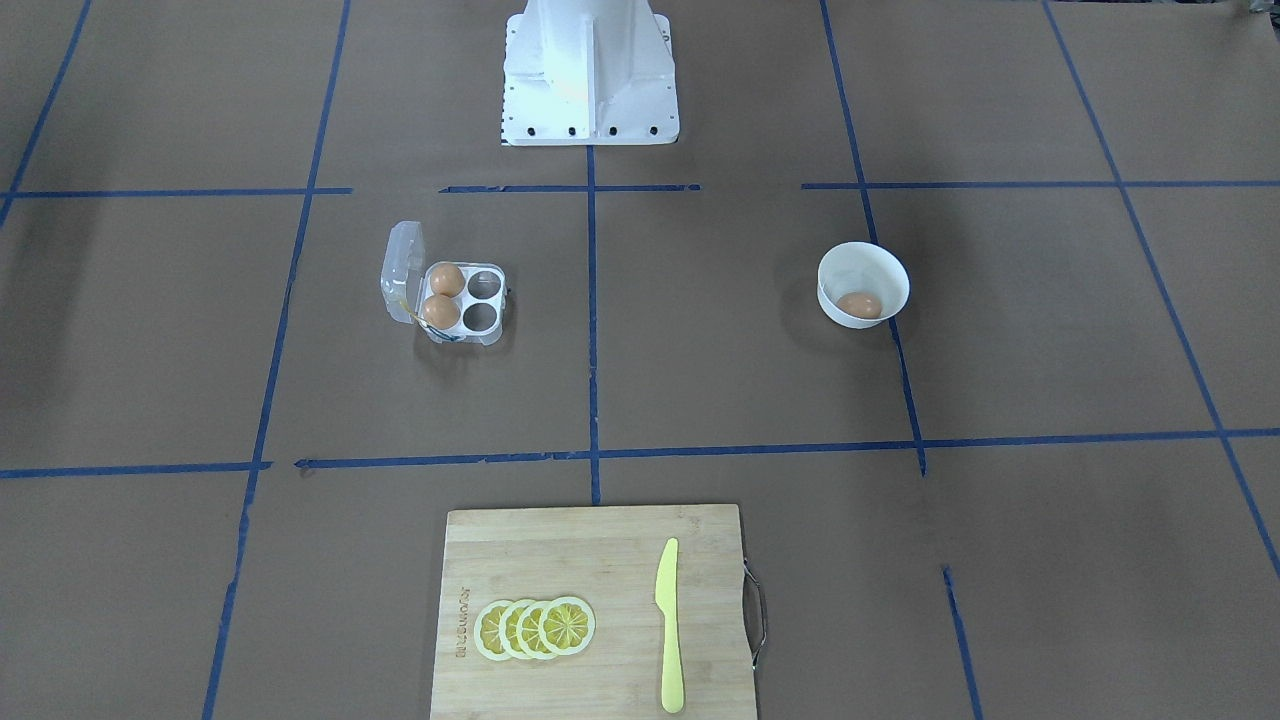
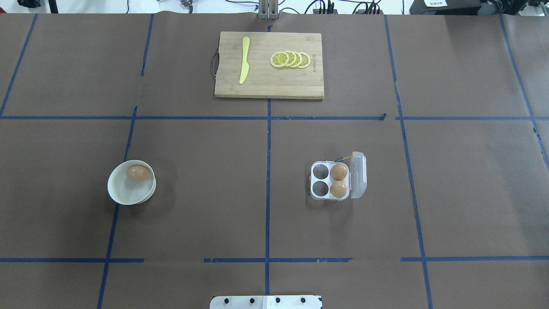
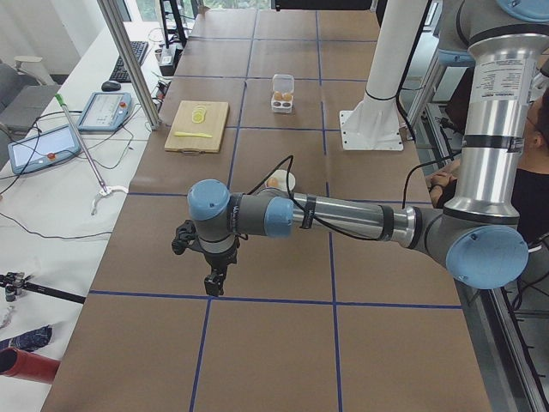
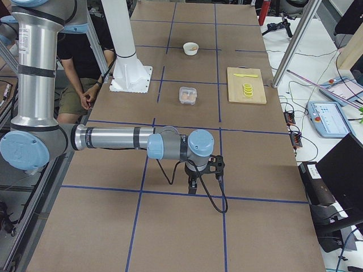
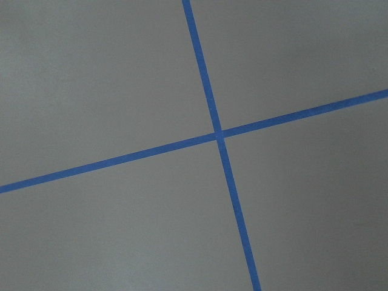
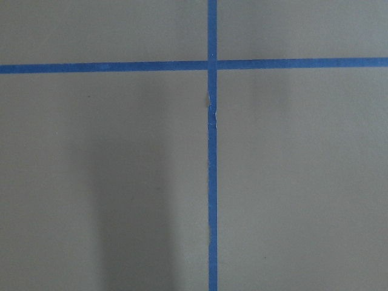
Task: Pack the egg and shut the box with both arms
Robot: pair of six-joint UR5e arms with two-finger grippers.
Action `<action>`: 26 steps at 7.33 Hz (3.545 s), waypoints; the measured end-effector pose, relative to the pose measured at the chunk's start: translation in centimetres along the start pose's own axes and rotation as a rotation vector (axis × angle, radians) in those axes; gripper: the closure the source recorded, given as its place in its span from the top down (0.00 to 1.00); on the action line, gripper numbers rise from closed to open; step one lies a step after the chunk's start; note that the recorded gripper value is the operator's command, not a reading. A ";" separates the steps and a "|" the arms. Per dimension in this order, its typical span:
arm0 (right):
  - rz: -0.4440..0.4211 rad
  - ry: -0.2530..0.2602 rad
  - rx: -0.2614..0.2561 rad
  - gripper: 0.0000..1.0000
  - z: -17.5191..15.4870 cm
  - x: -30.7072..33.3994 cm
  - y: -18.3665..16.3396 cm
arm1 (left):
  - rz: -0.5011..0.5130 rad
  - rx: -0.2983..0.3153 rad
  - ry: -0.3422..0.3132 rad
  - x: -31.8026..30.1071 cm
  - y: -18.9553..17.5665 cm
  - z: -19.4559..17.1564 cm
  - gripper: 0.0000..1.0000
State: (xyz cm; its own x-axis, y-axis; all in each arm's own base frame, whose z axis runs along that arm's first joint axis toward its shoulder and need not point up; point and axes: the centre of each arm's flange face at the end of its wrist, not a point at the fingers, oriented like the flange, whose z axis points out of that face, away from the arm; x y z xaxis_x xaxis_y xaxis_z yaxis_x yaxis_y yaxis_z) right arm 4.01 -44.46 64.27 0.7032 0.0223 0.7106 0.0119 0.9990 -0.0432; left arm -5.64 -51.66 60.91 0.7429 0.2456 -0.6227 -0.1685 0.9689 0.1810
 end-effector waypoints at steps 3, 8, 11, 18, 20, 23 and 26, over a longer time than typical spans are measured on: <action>0.000 -0.002 0.001 1.00 0.0 -0.1 0.0 | 0.004 0.010 -0.001 0.3 0.3 -1.0 1.00; -0.010 -0.033 0.007 1.00 -0.2 -0.7 -0.3 | 0.013 0.022 0.015 0.7 1.2 -1.0 1.00; -0.043 -0.057 0.028 1.00 0.1 -1.1 -0.4 | 0.022 0.035 0.072 1.6 1.1 -1.0 1.00; -0.101 -0.065 0.048 1.00 0.8 -1.9 -0.5 | 0.095 0.102 0.145 3.5 0.2 -1.2 1.00; -0.100 -0.065 0.038 1.00 1.2 -2.0 -0.4 | 0.137 0.111 0.192 6.9 -1.0 0.2 1.00; -0.101 -0.066 0.032 1.00 1.5 -2.1 -0.4 | -0.001 0.106 0.252 15.0 -2.6 2.2 1.00; -0.103 -0.065 0.029 1.00 1.7 -2.2 -0.4 | -0.291 0.068 0.346 23.8 -2.9 3.9 1.00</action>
State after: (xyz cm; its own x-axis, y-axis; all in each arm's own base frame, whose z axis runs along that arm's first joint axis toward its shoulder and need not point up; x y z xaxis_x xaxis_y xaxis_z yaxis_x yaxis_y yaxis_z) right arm 1.30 -44.83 63.92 0.6521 -0.0787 0.7540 0.0607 0.9968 0.0515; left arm 15.10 -48.69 48.56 0.4908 -0.0300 -0.8708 0.0665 0.9978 0.0032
